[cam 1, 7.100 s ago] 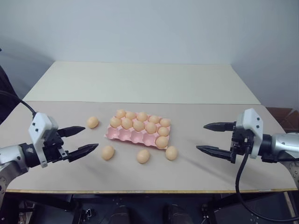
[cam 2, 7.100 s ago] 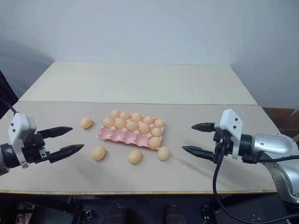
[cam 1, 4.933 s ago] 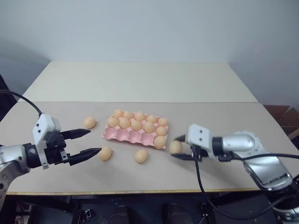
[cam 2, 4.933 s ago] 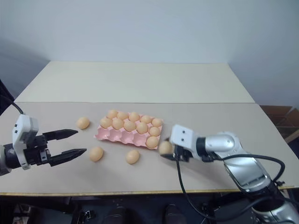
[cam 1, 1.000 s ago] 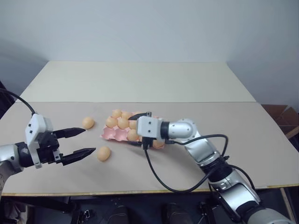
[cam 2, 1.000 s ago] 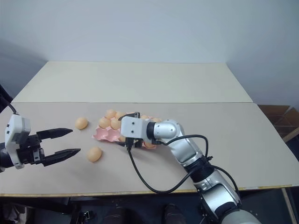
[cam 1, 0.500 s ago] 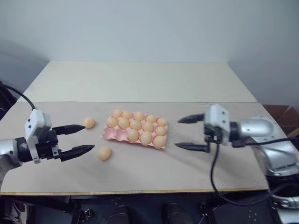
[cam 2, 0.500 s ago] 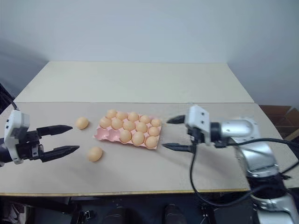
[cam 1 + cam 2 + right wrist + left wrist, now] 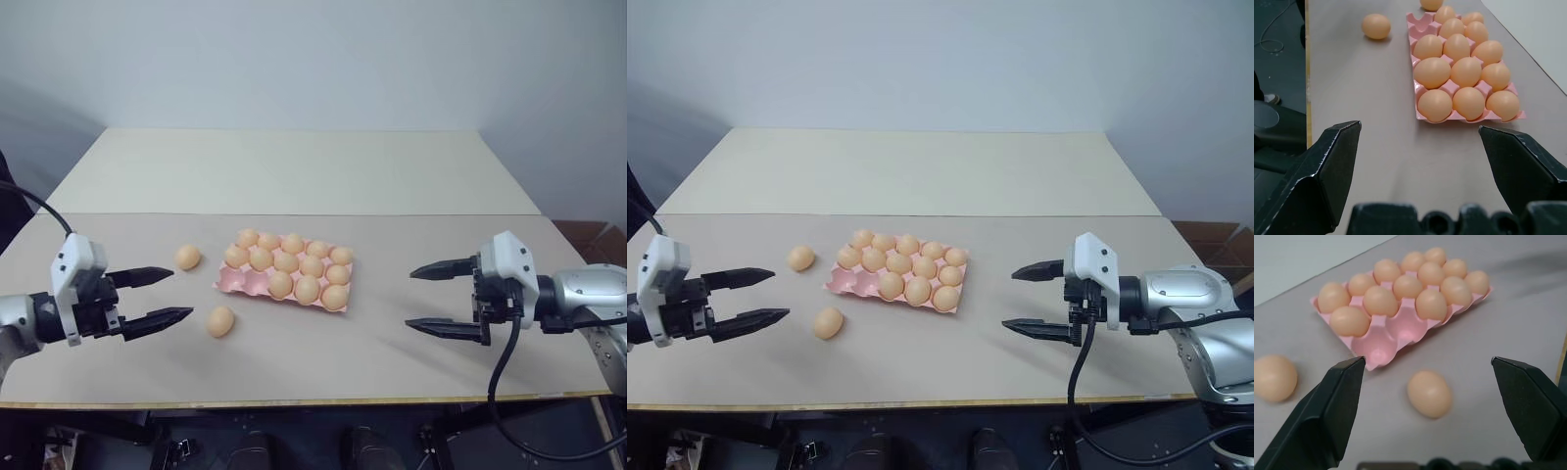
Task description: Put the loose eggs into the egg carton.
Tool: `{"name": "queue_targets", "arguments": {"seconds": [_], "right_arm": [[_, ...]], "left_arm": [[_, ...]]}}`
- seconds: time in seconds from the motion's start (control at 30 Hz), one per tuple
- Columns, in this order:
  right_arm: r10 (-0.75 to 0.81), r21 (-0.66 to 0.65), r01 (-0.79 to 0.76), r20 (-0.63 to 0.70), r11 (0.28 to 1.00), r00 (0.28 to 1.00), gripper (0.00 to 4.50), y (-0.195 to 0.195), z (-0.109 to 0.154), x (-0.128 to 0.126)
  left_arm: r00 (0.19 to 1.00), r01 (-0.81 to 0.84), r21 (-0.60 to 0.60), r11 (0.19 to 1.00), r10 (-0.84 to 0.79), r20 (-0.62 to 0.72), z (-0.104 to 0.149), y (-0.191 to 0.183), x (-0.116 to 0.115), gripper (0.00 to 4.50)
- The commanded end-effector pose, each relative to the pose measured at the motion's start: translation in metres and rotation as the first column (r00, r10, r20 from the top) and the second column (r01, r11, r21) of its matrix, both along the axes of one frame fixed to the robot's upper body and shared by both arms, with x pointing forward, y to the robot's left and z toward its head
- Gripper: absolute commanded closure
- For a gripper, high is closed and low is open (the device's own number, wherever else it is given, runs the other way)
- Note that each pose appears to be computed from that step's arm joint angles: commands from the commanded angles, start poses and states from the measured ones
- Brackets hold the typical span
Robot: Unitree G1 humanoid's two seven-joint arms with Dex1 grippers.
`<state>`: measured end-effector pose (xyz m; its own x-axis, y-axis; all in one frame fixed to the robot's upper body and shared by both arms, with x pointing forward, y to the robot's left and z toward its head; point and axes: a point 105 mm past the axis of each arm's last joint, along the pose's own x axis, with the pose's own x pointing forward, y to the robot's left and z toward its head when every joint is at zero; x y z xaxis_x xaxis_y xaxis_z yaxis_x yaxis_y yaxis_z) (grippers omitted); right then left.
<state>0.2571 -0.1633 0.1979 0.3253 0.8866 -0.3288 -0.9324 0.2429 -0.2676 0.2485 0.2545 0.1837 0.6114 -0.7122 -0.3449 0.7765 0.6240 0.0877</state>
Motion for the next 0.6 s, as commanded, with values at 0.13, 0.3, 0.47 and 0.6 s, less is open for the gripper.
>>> {"name": "queue_targets", "arguments": {"seconds": [0.13,0.3,0.47,0.6], "right_arm": [[0.025,0.002,-0.025,0.052,1.0,0.998,0.02,0.005,0.011,-0.006],[0.026,0.003,-0.026,0.062,1.0,0.998,0.02,0.008,0.012,-0.008],[0.028,0.01,-0.029,0.071,1.0,0.997,0.02,0.011,0.013,-0.009],[0.028,0.013,-0.029,0.08,1.0,0.996,0.0,0.012,0.014,-0.01]], "left_arm": [[0.989,-0.081,0.071,0.994,0.089,-0.118,-0.034,-0.025,0.007,0.0],[0.973,-0.169,0.101,0.98,0.182,-0.141,-0.058,-0.036,0.017,0.0],[0.945,-0.267,0.139,0.954,0.288,-0.158,-0.084,-0.04,0.031,0.0],[0.941,-0.271,0.122,0.955,0.29,-0.173,-0.09,-0.05,0.035,0.19]]}}
